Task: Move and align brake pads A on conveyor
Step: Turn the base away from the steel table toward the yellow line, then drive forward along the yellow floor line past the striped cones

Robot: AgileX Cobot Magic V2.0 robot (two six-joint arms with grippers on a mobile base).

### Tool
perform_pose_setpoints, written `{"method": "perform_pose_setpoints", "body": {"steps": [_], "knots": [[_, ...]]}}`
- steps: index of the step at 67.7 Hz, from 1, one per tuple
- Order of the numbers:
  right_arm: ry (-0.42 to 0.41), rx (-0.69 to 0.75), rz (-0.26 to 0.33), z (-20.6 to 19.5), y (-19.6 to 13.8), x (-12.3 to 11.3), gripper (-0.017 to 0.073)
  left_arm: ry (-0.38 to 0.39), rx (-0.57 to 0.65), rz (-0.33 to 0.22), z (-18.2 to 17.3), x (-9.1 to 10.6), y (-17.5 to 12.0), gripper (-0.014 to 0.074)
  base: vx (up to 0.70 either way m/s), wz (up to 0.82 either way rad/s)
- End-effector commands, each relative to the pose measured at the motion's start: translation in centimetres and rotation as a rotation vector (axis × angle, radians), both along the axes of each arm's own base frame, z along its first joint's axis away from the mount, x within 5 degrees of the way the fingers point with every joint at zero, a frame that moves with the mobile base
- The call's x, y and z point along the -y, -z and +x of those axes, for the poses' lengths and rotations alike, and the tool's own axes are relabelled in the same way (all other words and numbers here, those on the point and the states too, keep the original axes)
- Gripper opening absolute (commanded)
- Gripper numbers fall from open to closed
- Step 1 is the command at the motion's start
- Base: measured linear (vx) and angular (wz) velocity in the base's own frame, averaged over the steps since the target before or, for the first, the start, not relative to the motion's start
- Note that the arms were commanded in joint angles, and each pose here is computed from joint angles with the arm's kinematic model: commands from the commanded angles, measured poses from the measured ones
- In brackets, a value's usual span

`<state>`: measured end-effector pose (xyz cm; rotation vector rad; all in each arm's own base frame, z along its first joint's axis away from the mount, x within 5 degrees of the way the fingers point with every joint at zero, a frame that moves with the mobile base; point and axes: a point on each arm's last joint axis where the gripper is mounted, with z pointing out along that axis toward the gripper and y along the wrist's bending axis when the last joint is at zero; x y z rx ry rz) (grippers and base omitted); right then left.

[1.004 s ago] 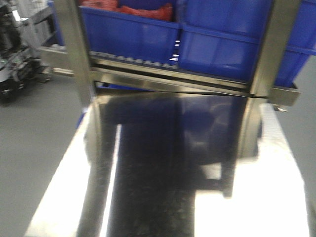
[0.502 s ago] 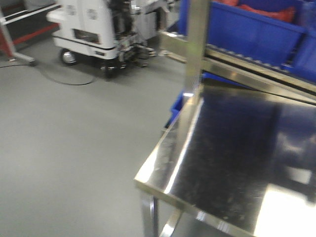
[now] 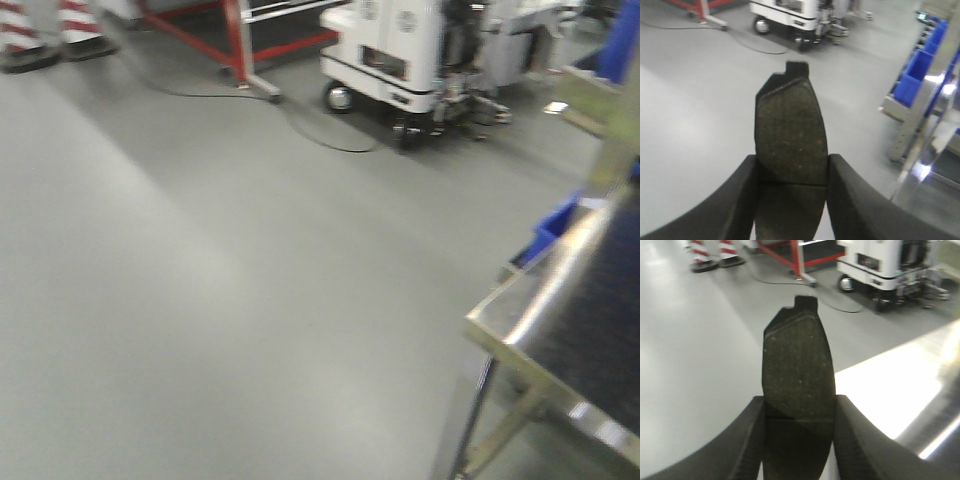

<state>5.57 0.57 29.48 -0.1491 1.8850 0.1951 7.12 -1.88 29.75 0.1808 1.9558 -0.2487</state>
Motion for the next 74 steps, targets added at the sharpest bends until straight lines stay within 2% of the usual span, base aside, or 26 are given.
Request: {"method": "perform_pose_setpoints", "body": {"steps": [1, 48, 74], "knots": [[-0.02, 0.108, 0.002, 0.15, -1.62, -0.16, -0.0004, 0.023, 0.113, -0.041, 0.13, 0.24, -1.69, -0.0006, -0.22, 0.84], [-0.02, 0.108, 0.002, 0.15, -1.62, -0.16, -0.0004, 0.023, 0.113, -0.041, 0.13, 0.24, -1.69, -0.0006, -0.14, 0.87], [-0.02, 0.109, 0.001, 0.15, -1.62, -0.16, -0.0004, 0.023, 0.113, -0.041, 0.13, 0.24, -1.69, -0.0006, -0.02, 0.44]]}}
